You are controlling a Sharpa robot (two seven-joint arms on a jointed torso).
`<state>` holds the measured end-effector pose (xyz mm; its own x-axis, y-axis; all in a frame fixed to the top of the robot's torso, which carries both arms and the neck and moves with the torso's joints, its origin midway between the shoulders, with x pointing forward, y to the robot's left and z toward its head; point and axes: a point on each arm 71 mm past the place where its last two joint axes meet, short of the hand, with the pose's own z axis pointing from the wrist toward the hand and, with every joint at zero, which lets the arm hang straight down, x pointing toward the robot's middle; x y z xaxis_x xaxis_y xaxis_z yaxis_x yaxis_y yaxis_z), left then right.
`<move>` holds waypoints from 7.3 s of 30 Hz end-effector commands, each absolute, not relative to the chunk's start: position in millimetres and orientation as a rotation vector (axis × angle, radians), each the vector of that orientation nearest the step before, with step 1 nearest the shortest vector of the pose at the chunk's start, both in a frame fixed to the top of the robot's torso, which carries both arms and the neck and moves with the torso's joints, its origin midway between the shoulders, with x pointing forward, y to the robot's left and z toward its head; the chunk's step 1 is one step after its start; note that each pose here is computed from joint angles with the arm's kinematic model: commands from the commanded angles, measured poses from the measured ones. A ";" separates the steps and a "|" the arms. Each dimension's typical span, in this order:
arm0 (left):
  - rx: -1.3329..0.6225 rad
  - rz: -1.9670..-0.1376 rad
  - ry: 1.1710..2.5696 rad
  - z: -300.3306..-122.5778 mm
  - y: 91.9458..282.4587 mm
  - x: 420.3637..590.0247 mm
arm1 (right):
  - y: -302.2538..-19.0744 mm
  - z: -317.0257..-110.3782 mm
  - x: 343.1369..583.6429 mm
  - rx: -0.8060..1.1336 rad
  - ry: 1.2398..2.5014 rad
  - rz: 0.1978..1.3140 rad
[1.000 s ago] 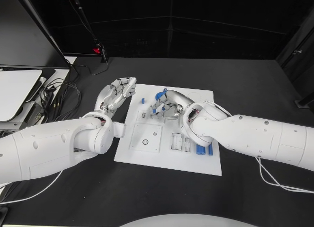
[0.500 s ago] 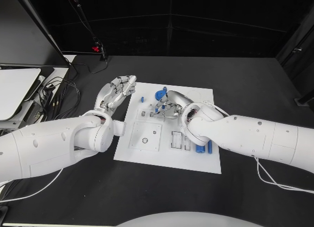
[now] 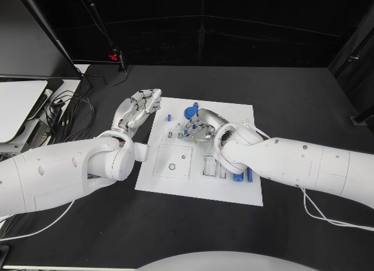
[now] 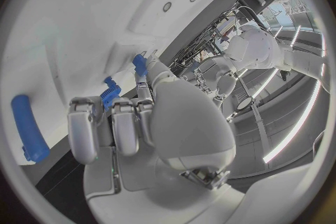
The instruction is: Assemble the parts on the task board
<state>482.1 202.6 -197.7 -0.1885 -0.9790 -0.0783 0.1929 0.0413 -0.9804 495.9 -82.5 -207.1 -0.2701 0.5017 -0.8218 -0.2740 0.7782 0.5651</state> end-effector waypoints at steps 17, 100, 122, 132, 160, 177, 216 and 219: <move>-0.753 -1.504 1.042 -180.5 201.1 477.0 | -80.0 -208.6 497.7 0.174 1.698 0.754; -0.757 -1.471 1.082 -180.8 205.9 479.2 | -145.9 -148.4 485.4 0.355 1.245 1.111; -0.213 -1.161 1.442 -130.8 216.7 516.1 | -240.4 -140.7 468.7 0.793 1.318 1.420; 0.024 -0.898 1.711 -107.1 204.2 536.4 | -247.7 -142.9 468.7 0.850 1.322 1.410; 0.097 -0.516 2.336 -128.5 165.7 545.3 | -241.2 -154.0 473.4 0.889 1.399 1.406; 0.079 -0.374 2.412 -140.2 138.5 549.5 | -243.5 -153.4 473.6 0.887 1.374 1.392; 0.031 -0.255 2.377 -154.5 113.8 555.9 | -241.6 -153.9 472.2 0.898 1.382 1.380; 0.032 -0.253 2.383 -155.8 114.0 556.5 | -241.9 -154.0 472.2 0.900 1.382 1.377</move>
